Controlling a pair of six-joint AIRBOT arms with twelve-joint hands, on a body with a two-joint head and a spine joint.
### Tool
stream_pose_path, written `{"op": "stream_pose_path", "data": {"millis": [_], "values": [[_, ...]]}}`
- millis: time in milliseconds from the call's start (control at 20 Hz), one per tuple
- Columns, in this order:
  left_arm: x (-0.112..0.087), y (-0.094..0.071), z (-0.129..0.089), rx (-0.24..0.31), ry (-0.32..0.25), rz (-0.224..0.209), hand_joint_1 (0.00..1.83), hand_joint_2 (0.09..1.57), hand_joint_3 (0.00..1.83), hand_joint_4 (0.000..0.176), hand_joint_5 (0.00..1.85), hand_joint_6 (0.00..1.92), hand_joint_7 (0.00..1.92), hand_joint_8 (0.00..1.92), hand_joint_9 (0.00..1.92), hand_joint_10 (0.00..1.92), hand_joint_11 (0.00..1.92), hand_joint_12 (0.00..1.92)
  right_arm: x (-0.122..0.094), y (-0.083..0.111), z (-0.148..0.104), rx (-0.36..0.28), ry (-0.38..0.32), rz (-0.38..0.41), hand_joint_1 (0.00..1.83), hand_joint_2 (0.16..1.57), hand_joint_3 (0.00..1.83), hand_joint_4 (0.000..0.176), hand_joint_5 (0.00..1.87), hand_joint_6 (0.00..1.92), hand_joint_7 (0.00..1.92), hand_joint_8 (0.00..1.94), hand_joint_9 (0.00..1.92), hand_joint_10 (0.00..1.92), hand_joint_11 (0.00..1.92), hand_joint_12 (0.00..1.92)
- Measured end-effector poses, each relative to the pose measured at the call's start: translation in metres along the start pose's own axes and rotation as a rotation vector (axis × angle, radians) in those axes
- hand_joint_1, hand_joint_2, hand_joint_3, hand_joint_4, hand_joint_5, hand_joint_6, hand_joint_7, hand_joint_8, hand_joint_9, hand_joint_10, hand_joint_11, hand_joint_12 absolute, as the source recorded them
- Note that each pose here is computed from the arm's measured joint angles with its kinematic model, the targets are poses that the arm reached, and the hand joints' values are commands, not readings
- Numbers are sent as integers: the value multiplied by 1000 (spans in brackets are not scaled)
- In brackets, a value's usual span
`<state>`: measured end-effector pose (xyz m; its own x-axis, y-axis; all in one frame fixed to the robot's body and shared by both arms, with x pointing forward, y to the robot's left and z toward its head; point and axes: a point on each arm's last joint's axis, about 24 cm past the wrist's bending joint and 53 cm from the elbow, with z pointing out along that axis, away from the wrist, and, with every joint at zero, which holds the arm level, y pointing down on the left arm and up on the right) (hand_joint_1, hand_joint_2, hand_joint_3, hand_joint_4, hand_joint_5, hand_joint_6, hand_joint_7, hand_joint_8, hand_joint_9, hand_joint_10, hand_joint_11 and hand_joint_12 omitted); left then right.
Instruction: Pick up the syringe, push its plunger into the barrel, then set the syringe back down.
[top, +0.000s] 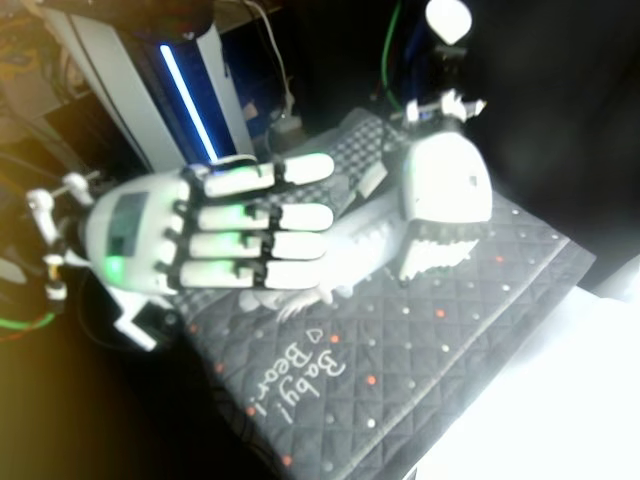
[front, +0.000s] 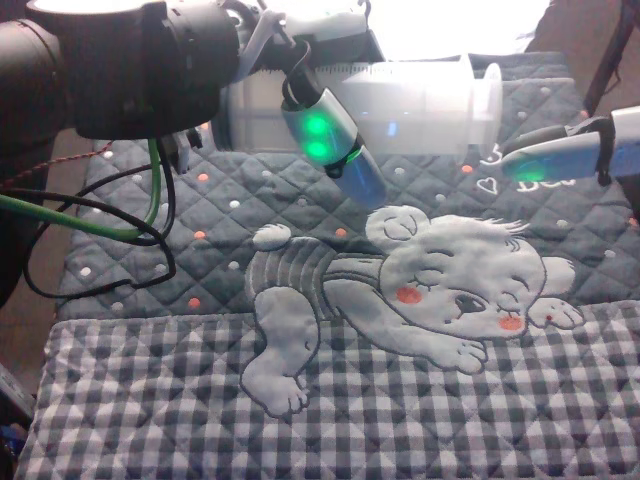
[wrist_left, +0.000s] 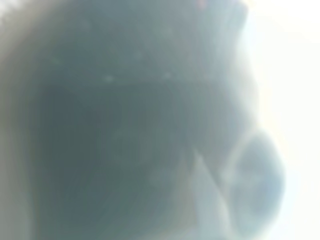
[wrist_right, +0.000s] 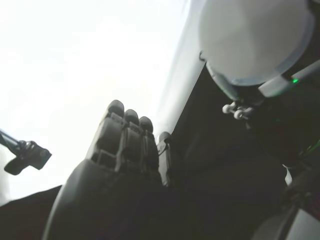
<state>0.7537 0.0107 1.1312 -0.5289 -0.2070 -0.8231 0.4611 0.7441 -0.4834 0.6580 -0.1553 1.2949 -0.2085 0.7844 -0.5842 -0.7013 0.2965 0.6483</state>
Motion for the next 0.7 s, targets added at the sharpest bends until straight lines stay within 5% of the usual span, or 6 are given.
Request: {"op": "stream_pose_path", "data": {"millis": [200,400,500,600,650,700], "values": [[11,10,1,-25,16,-1,1501,813,485,0,1258,1921,1320,1921,1280,1921,1207,1921,-1,1,0,-3,-3,-1,693,683,7,132,0,0,0,0,0,0,20,23],[13,10,1,-25,19,0,1257,556,1511,0,1019,1910,1145,1921,1370,1921,1385,1921,-1,1,0,-3,-3,-1,681,658,0,154,0,0,0,0,0,0,55,42],[13,10,1,-23,20,0,1165,598,1528,61,896,1921,1012,1917,1321,1921,1395,1921,-1,1,0,-3,-3,-1,708,682,6,131,0,0,0,0,0,0,26,33],[15,7,1,-19,23,0,1361,729,873,116,957,1921,1123,1921,1238,1921,1339,1921,-1,1,0,-2,-3,-1,686,674,1,134,0,0,0,0,0,0,42,43],[16,4,1,-11,26,1,1209,733,1100,13,794,1781,931,1813,1125,1921,1215,1921,-1,1,0,-3,-3,-1,689,680,4,130,0,0,0,0,0,0,42,44],[17,2,1,-2,30,2,1193,734,1073,0,773,1665,915,1689,1051,1921,1131,1921,-1,1,0,-3,-3,-1,704,686,5,121,0,0,0,0,0,0,53,52]]}}
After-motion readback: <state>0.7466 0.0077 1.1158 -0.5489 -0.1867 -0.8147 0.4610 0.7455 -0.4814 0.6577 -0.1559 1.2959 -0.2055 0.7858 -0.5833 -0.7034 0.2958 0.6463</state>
